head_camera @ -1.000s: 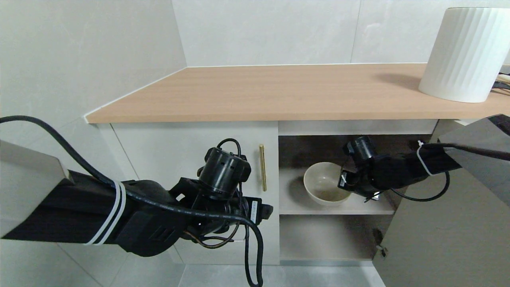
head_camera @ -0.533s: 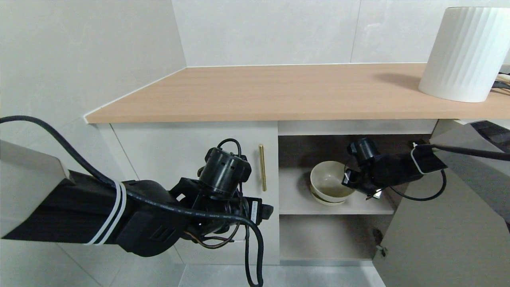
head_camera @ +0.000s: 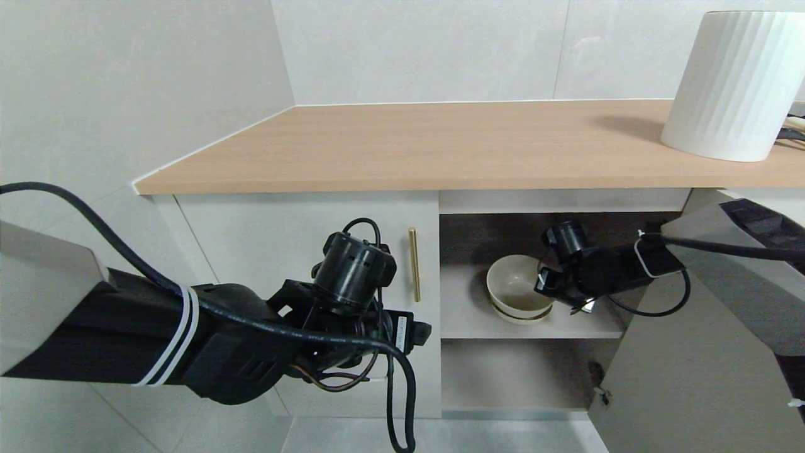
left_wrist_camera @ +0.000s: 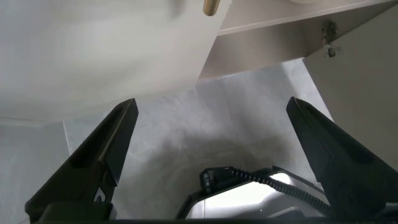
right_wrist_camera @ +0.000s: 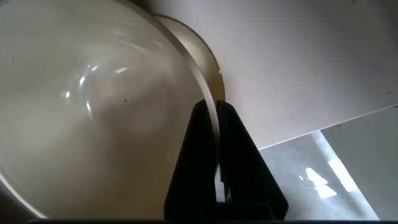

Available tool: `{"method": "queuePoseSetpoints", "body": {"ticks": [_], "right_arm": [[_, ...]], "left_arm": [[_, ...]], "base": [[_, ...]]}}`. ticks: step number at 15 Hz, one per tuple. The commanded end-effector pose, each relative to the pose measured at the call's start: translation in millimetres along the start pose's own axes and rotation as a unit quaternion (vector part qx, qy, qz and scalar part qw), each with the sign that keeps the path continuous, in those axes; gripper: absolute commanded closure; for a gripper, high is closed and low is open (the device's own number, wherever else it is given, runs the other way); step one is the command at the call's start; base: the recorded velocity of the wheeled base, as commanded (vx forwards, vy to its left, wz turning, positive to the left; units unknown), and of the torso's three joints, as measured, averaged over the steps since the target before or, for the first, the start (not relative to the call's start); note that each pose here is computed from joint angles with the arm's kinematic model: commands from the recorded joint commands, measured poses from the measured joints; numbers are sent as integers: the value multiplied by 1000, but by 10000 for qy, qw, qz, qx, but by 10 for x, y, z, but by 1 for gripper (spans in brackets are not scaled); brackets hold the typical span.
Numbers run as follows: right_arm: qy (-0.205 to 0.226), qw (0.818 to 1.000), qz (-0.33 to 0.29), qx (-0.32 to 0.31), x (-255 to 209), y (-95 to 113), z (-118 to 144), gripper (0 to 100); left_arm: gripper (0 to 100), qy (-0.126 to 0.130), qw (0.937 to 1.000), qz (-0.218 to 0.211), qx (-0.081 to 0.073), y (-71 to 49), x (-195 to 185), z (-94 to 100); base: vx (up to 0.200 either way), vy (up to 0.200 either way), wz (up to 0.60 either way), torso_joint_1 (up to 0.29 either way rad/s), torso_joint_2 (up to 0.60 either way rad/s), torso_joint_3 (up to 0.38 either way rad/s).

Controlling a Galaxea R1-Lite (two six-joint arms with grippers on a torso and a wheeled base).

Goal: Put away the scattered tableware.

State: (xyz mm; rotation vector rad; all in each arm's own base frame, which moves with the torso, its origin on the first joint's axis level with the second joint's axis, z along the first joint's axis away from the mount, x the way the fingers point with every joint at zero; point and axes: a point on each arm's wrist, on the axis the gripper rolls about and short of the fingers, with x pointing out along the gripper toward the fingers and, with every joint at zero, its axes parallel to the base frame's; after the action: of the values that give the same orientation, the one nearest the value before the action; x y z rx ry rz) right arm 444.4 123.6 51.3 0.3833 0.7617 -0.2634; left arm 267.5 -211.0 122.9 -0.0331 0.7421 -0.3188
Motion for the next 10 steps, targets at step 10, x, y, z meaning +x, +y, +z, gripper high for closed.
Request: {"method": "queuePoseSetpoints", "body": {"ticks": [10], "right_arm": [[-25,10000,-45,40,102,-21,21,100]], "left_arm": [[0,-5,10000,4,-4,1,-1,1]], "base": [[0,0,0,0,0,0]]}}
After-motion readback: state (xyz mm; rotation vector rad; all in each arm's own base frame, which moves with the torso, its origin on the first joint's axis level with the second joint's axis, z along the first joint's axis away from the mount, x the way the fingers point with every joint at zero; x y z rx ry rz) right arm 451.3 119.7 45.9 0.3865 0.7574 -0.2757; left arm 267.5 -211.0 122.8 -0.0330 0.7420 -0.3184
